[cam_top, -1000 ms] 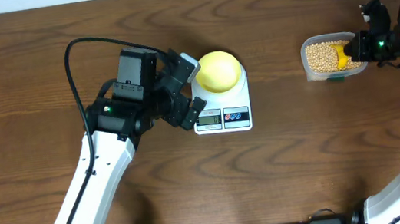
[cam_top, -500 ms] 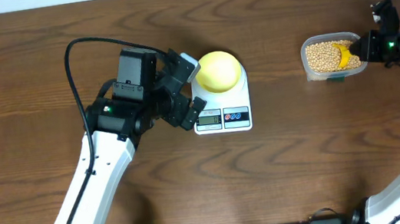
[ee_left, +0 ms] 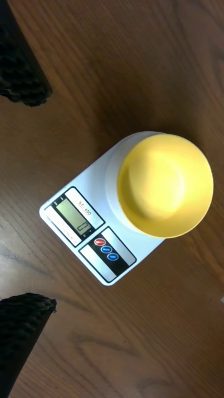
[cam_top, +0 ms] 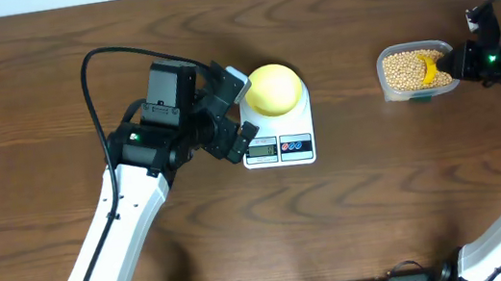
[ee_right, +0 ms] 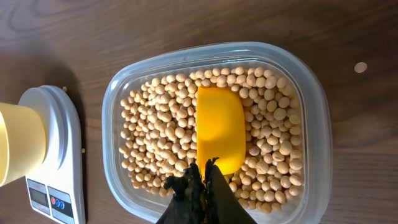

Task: Scoop item into bowl and weigh 50g on scale
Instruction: 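Drag the yellow scoop through the soybeans toward the tub's right side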

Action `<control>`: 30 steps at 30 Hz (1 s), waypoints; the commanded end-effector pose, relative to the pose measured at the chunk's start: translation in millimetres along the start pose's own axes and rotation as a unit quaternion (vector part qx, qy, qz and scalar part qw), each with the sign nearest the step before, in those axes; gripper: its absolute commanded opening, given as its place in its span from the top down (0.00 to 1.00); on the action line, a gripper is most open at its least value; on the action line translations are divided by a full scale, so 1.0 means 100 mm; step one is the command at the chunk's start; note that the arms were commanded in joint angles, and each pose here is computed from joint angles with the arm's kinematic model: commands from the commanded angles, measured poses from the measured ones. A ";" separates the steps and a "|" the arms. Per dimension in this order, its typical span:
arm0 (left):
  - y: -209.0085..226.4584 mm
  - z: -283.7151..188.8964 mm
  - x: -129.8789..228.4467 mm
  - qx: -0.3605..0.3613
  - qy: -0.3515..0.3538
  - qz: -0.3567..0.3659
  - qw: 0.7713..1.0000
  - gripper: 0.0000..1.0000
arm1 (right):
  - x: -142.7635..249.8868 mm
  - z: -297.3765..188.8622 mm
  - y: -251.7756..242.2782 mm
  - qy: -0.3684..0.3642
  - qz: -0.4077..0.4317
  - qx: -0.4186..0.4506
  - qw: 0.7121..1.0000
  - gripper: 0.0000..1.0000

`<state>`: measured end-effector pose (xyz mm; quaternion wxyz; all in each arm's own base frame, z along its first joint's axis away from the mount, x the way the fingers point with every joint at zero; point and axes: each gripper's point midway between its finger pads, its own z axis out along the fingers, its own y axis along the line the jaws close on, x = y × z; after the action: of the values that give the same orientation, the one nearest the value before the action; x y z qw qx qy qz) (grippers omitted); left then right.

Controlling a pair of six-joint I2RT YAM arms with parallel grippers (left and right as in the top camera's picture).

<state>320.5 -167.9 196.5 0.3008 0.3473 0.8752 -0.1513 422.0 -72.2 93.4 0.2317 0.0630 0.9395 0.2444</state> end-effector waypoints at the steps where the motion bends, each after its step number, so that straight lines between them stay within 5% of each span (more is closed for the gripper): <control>1: -0.02 -0.04 0.00 0.004 -0.005 -0.005 1.000 0.02 | 0.13 0.14 -0.07 0.021 0.009 -0.002 1.000 0.99; 30: -0.02 -0.04 0.00 0.004 -0.005 -0.005 1.000 0.02 | 0.02 -0.17 -0.15 -0.038 0.029 -0.090 0.995 0.99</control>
<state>320.4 -167.9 196.5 0.3006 0.3475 0.8752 -0.1512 414.6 -94.7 100.5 0.2626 0.0834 0.9084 0.3144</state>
